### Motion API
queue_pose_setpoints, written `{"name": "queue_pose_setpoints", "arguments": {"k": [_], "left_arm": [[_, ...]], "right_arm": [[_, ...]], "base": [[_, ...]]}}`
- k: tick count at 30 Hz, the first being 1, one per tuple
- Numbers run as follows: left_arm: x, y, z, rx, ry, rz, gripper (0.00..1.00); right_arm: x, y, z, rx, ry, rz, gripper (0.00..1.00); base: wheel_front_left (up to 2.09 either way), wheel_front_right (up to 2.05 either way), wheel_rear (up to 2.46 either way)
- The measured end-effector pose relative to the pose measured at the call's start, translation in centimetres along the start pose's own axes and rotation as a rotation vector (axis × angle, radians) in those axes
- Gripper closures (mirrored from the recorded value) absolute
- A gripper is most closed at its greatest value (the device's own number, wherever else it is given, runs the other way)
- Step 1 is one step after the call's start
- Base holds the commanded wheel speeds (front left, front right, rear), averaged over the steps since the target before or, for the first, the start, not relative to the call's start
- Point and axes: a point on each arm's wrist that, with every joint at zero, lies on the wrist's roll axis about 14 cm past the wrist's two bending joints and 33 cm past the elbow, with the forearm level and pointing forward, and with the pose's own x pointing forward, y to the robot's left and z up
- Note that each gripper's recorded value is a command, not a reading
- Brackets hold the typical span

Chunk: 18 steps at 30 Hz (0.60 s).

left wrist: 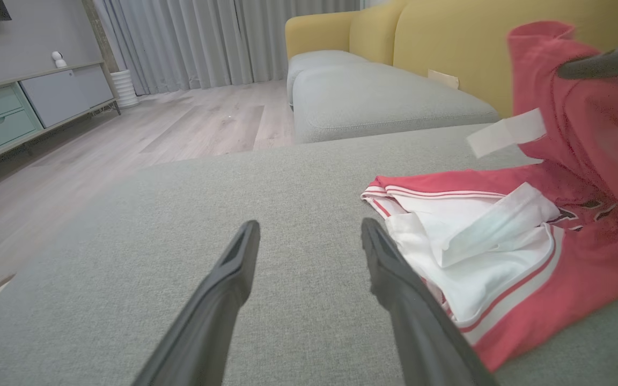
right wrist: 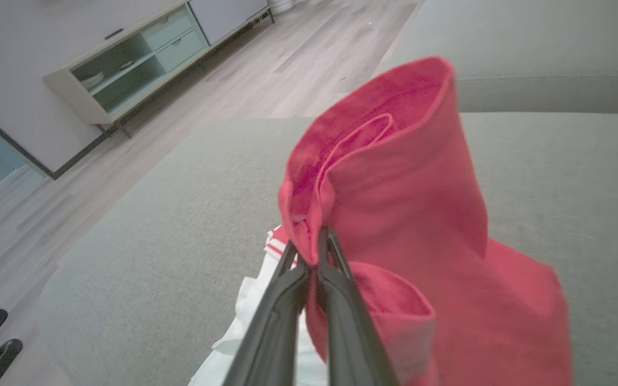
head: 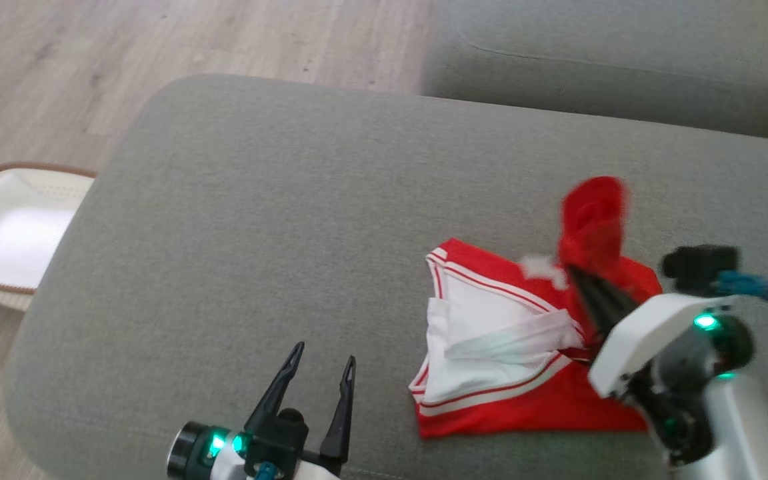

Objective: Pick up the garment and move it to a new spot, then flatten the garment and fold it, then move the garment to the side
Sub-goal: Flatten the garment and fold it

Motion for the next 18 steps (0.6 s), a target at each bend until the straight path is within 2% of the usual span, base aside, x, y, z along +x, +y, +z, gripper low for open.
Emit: {"name": "queue_pose_setpoints", "arguments": {"k": [7,16,17,18], "left_arm": [[-0.6,0.7,-0.1,0.002,0.003,0.032,0.00],[-0.8,0.8,-0.2,-0.004,0.004,0.037,0.00],[-0.8,0.8,-0.2,-0.005,0.005,0.037,0.00],[-0.8,0.8,-0.2,-0.005,0.006,0.037,0.00]], "right_arm": [[1.6,4.8,-3.2,-0.007,0.105,0.131,1.00],[2.0,6.8,-6.1,0.002,0.176,0.187,1.00],[2.1,7.0,-6.4,0.005,0.182,0.192,0.97],[2.1,7.1,-6.6,0.012,0.187,0.197,0.75]], "base": [[0.00,0.00,0.00],[0.00,0.00,0.00],[0.00,0.00,0.00],[0.00,0.00,0.00]]}}
